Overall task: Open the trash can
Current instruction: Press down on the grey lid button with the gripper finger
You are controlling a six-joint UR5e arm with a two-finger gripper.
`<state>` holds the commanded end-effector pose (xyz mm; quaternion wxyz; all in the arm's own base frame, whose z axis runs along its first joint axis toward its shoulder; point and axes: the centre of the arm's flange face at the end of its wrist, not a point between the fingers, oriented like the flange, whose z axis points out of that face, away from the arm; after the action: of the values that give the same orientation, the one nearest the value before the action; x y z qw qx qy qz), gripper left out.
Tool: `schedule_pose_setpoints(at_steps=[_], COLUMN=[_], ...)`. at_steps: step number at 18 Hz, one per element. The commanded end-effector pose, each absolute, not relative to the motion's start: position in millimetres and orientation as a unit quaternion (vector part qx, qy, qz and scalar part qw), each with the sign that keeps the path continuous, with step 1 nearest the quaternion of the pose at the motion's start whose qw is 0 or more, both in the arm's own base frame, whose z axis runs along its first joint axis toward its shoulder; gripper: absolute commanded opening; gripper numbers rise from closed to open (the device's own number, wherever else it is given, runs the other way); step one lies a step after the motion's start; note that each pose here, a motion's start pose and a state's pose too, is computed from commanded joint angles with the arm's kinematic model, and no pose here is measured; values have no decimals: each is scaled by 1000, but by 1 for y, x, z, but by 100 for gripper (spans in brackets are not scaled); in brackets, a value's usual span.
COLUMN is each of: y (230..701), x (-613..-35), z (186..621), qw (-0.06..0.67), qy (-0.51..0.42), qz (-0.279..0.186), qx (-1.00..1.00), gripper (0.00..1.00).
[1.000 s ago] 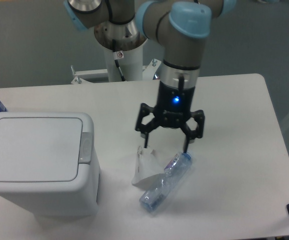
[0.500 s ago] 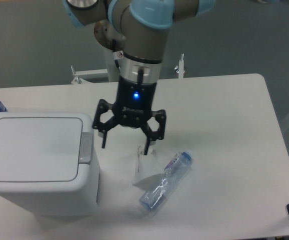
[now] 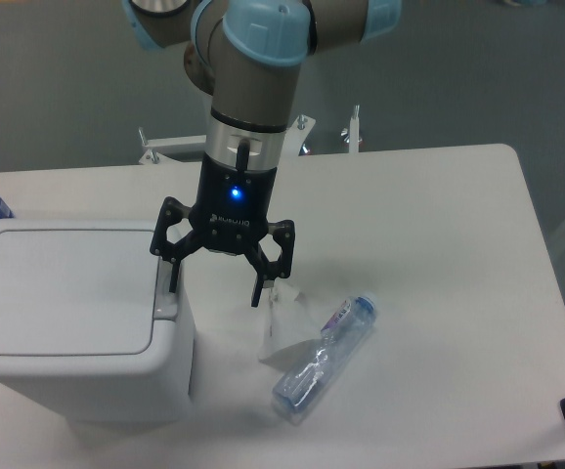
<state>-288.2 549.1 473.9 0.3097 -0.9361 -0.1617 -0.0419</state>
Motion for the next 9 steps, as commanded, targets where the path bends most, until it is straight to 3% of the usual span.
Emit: schedule_pose_setpoints(at_steps=[9], y=[551], x=[-288], z=[471], qw=[308], qy=[-161], qz=[-43], qx=[-936], gripper=[100])
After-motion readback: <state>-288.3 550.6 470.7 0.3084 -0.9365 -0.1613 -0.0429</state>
